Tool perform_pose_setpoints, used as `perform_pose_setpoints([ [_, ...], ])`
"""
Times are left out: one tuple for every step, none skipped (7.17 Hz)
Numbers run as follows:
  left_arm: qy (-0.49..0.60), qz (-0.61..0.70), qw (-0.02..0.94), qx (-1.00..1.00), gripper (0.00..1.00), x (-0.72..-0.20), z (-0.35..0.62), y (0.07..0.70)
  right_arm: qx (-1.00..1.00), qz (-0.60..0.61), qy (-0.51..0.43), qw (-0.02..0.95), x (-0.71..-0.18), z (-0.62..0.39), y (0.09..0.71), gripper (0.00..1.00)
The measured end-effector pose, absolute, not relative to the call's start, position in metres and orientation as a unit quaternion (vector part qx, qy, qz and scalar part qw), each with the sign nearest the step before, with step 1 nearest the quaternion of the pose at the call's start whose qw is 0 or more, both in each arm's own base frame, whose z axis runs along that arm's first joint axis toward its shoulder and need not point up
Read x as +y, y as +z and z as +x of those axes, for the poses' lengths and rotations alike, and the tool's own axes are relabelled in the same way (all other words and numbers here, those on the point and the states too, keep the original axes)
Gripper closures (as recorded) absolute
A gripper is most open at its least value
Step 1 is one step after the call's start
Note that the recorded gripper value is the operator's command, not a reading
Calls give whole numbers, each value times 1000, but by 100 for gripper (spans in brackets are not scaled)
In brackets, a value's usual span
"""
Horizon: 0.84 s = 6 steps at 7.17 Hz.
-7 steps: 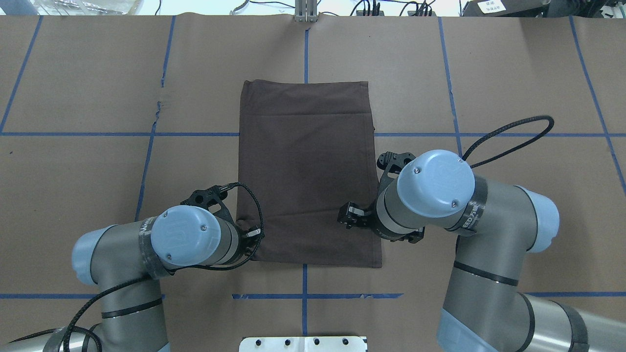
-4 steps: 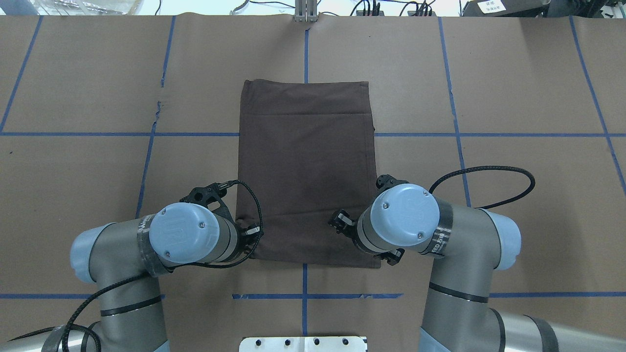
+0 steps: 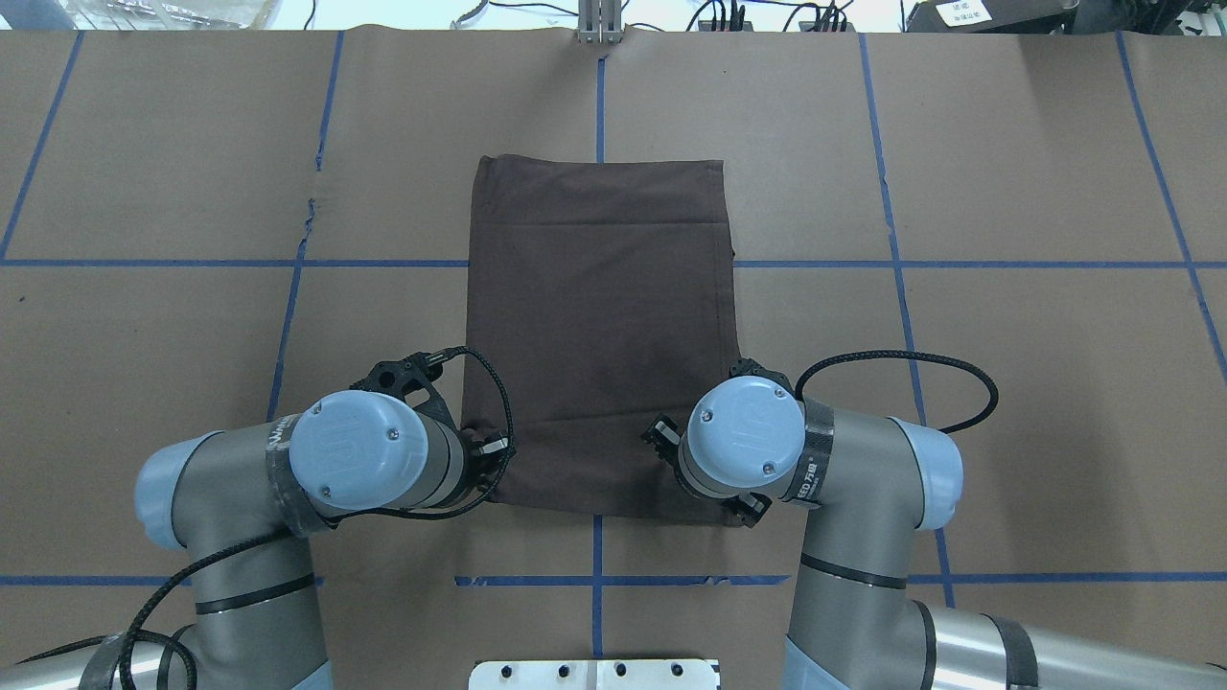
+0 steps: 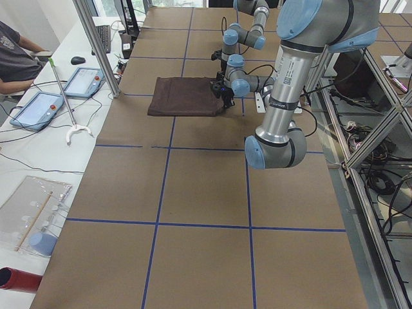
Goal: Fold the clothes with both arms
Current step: 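Grasp the shirt's near corners with the left and right grippers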
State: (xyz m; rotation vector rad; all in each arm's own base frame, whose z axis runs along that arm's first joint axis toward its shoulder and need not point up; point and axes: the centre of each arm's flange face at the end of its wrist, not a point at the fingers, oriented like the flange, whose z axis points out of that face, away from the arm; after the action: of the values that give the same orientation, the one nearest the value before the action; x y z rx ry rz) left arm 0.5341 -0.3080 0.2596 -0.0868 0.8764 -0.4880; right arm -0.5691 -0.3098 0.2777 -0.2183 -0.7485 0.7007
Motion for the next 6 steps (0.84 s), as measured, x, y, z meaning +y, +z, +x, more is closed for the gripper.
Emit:
perform_pose_setpoints([
  [-235,-41,875,420,100,-309,533,259,-353,-106,331,869,-304,-574,281,0],
  [-236,-41,875,421,100,-310,532,259,-350,-107,328,871,-299,-577,284,0],
  [-236,-40,875,421,100,-311,532,259,-347,-108,326,873,-296,-579,287,0],
  [-237,-40,875,421,100,-312,532,258,-345,-109,325,874,-294,-581,289,13],
  [-237,-40,874,421,100,-312,531,258,-344,-109,324,874,-293,-581,290,56],
  [-237,-40,874,422,100,-312,531,258,-344,-109,324,874,-293,-581,290,85],
])
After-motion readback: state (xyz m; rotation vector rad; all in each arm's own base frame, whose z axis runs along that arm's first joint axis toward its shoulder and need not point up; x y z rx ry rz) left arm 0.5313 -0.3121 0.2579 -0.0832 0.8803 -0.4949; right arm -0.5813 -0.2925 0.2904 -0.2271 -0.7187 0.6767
